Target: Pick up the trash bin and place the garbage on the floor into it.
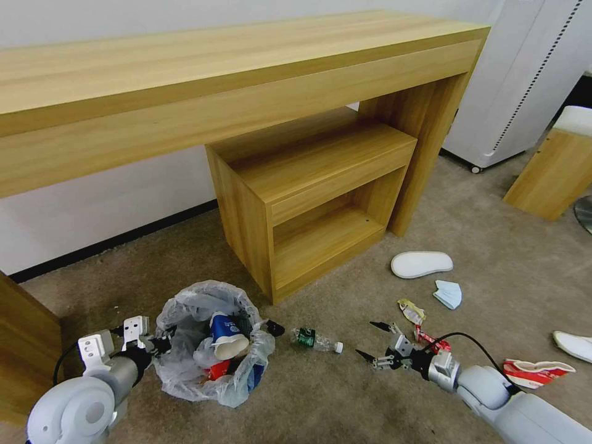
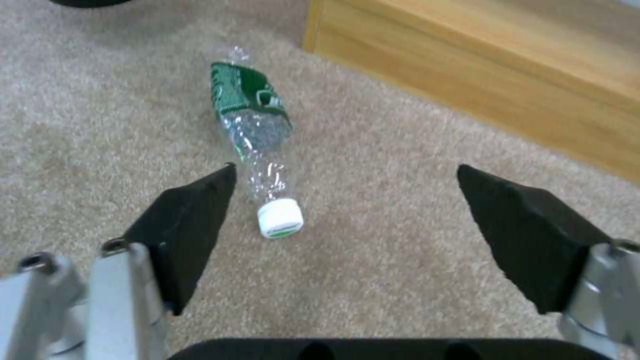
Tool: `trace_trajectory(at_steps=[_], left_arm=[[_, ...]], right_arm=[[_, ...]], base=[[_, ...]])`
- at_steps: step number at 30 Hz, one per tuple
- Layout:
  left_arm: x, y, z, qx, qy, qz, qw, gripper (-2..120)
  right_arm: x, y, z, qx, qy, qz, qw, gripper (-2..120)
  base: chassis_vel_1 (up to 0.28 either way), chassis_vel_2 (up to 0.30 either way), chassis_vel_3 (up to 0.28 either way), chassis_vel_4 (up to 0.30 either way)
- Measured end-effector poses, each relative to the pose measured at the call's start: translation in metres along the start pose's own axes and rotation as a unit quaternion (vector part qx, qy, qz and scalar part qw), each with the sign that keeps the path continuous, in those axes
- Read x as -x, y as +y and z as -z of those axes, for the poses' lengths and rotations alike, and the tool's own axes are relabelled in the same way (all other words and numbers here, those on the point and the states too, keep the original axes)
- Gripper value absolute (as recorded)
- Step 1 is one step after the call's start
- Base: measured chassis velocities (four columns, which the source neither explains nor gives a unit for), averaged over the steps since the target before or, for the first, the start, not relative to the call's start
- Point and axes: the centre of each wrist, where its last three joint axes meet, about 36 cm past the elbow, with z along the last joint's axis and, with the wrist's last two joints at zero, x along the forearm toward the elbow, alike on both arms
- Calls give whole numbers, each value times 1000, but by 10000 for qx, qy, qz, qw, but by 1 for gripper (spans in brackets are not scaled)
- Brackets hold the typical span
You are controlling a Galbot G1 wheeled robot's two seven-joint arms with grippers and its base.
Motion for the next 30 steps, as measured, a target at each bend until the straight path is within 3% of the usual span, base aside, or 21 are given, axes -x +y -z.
trace_trajectory(at_steps=[15,30], left_arm=[[0,0,-2,-38,-11,27,10000,0],[-4,-4,2,-57,-66,-14,10000,0]], right_arm=[[24,8,3,93,30,347,9993,85],[41,16,-13,276,112,510,9983,84]], base=[[0,0,0,0],[0,0,0,0]])
